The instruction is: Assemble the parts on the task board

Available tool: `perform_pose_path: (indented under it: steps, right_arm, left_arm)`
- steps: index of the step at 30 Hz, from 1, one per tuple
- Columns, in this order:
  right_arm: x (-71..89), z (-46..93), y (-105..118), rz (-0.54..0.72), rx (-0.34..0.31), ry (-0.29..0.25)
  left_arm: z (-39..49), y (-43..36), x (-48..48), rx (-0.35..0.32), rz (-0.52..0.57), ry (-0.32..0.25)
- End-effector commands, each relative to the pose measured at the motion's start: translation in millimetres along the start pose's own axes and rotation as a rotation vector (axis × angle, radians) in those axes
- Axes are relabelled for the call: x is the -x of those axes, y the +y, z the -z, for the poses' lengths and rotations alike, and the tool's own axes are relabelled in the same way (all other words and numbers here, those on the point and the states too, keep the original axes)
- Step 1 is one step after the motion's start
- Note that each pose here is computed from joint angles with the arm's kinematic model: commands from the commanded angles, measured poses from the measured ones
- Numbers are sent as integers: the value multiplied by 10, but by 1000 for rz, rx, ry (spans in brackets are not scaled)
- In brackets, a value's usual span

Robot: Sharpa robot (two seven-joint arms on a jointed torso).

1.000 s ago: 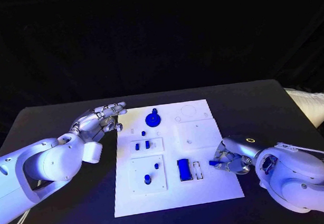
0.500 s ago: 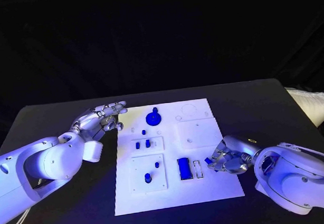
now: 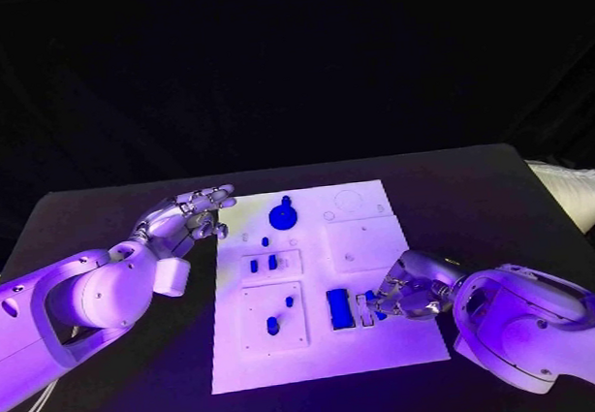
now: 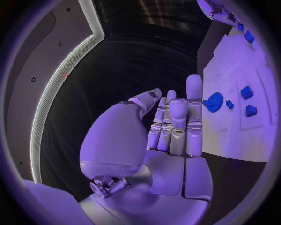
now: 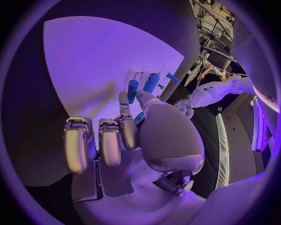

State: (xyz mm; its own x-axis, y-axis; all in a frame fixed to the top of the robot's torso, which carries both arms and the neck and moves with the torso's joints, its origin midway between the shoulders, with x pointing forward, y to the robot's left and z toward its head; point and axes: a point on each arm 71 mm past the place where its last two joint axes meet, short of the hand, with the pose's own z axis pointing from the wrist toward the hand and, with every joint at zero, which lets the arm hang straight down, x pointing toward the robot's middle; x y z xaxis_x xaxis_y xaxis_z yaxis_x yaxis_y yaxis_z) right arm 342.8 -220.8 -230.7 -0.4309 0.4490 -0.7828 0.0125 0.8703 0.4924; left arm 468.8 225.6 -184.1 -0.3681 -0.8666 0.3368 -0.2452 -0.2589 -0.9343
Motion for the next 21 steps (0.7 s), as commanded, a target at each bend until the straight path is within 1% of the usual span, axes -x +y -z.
perform_pose_path:
  steps: [1, 14, 21]
  right_arm:
    - [-52, -15, 8, 4, -13, 42]
    - [-127, -55, 78, 24, 6, 71]
    - [-131, -71, 78, 39, 9, 69]
  left_arm:
    - [2, -2, -30, -2, 3, 26]
    - [2, -2, -31, -2, 3, 26]
    - [3, -2, -33, -2, 4, 27]
